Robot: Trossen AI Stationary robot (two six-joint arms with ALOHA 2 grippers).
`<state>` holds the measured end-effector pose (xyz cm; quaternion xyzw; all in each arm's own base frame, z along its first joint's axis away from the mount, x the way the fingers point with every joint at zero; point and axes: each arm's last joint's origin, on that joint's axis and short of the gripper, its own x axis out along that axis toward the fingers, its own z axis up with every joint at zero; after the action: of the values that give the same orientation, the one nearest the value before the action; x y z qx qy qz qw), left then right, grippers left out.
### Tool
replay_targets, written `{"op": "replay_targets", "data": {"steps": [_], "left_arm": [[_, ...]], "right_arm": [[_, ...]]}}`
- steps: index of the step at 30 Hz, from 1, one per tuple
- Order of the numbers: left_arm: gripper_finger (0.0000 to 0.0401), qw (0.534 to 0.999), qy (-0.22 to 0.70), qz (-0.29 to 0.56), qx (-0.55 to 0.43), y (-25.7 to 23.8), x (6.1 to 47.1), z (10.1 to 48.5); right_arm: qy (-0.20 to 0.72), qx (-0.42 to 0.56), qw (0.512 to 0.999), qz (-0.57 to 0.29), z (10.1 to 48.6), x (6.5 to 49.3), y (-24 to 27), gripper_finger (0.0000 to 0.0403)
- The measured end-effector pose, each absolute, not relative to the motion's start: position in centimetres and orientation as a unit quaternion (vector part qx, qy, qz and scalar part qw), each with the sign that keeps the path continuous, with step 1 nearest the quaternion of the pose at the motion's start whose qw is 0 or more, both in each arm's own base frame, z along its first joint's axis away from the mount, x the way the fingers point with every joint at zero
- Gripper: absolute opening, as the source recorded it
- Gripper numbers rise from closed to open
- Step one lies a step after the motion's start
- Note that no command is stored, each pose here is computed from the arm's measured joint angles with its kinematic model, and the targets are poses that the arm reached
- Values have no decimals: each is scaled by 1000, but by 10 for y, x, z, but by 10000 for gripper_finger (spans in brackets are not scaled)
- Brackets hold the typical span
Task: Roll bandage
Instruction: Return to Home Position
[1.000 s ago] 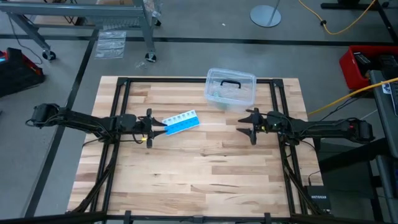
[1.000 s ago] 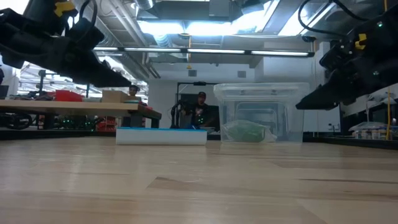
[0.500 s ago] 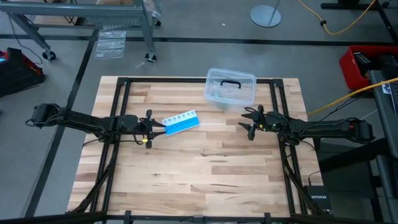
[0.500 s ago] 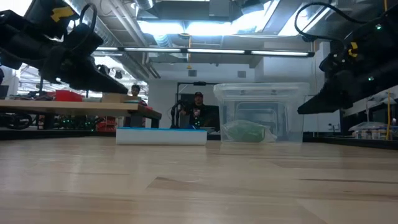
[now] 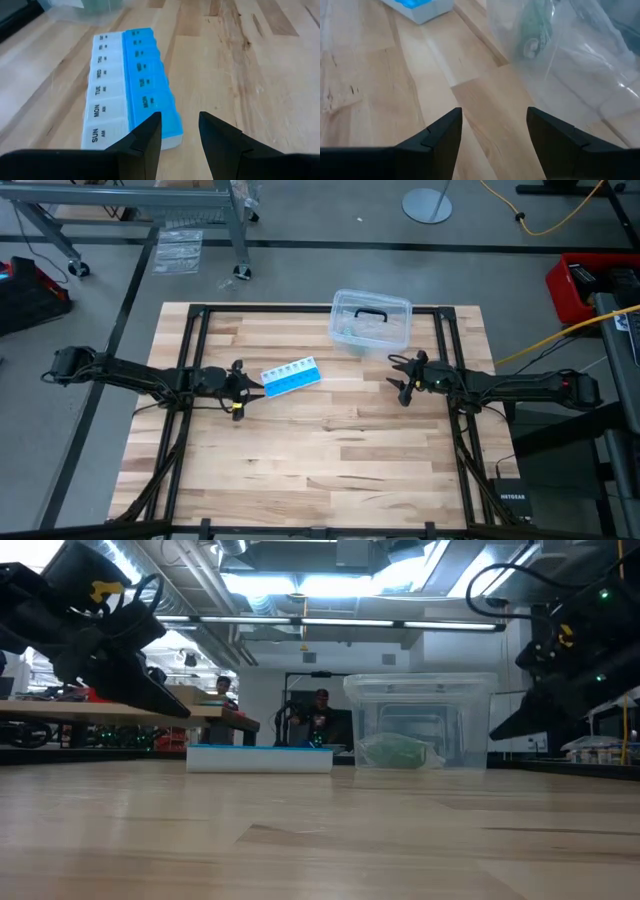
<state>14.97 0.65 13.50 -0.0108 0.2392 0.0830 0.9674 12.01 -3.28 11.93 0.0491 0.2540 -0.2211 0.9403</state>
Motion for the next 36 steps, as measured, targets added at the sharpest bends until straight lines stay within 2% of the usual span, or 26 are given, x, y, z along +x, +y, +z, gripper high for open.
{"op": "replay_targets", "data": {"steps": [17,36], "left_arm": [[124,967,240,83,-10,6,149,135],[124,977,196,82,-13,6,114,154]], "right_arm": [[257,49,939,-221,119,119,-32,227],[55,52,974,-214,159,105,-29,227]]}}
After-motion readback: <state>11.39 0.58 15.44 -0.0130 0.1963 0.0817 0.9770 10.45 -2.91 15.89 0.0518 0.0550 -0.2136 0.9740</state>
